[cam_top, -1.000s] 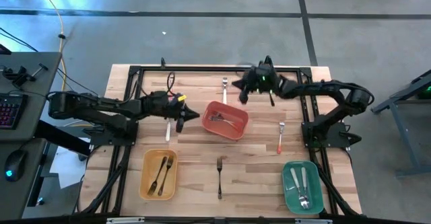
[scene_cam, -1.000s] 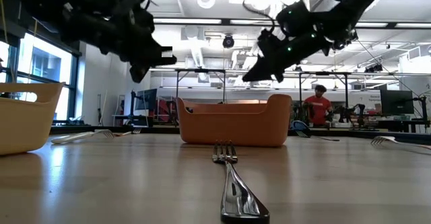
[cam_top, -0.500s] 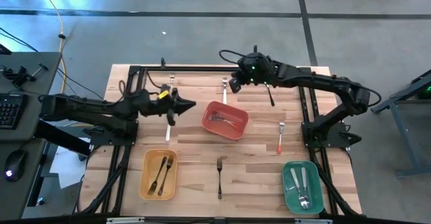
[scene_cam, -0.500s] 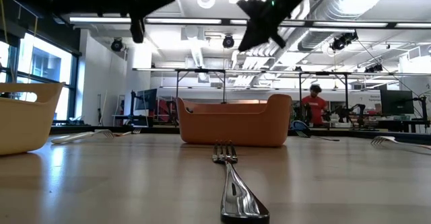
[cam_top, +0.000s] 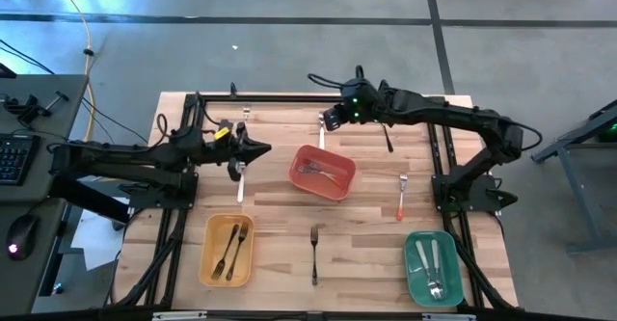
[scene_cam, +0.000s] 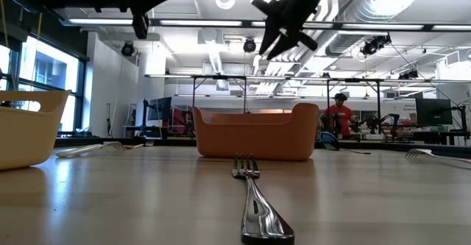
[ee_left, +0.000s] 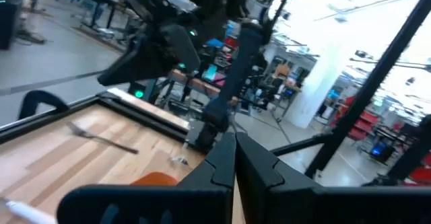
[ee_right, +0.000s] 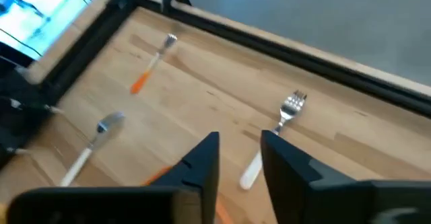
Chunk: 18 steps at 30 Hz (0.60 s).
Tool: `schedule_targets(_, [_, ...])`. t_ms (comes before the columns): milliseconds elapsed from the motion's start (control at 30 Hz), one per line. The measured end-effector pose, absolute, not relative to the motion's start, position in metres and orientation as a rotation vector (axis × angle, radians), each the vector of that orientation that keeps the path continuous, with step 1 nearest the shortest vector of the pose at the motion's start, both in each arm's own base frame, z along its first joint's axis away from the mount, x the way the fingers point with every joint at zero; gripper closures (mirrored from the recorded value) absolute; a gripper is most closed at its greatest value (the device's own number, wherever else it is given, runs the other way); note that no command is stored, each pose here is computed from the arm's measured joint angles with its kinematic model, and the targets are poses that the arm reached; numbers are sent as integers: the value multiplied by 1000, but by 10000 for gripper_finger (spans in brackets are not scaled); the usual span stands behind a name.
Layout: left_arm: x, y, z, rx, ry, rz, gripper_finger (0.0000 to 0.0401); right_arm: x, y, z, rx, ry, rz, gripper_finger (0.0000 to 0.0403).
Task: Sort silverware by color (type)
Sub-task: Put the top white fork into the green bin
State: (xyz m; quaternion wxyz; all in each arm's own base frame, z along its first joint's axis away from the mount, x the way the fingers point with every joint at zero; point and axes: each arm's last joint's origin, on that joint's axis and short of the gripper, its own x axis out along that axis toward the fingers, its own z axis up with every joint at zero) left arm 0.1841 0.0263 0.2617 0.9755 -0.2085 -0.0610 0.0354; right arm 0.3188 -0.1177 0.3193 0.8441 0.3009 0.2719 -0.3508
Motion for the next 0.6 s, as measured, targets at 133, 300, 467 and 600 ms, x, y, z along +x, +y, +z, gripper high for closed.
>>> schedule_targets(133, [183,32,259,-414,-107,111,401,330,-128,296,653,652,-751,275])
schedule_targets(300, [183,38,258,-462,-135,252,401,342,-140,263,694,759,-745,267])
schedule_targets(467, [182,42,258,-379,-129,313,401,354,-160,225,781,800,-812,267])
schedule_targets(600, [180,50,253,-381,-100,406,401,362,-179,192,861,797,-875,267])
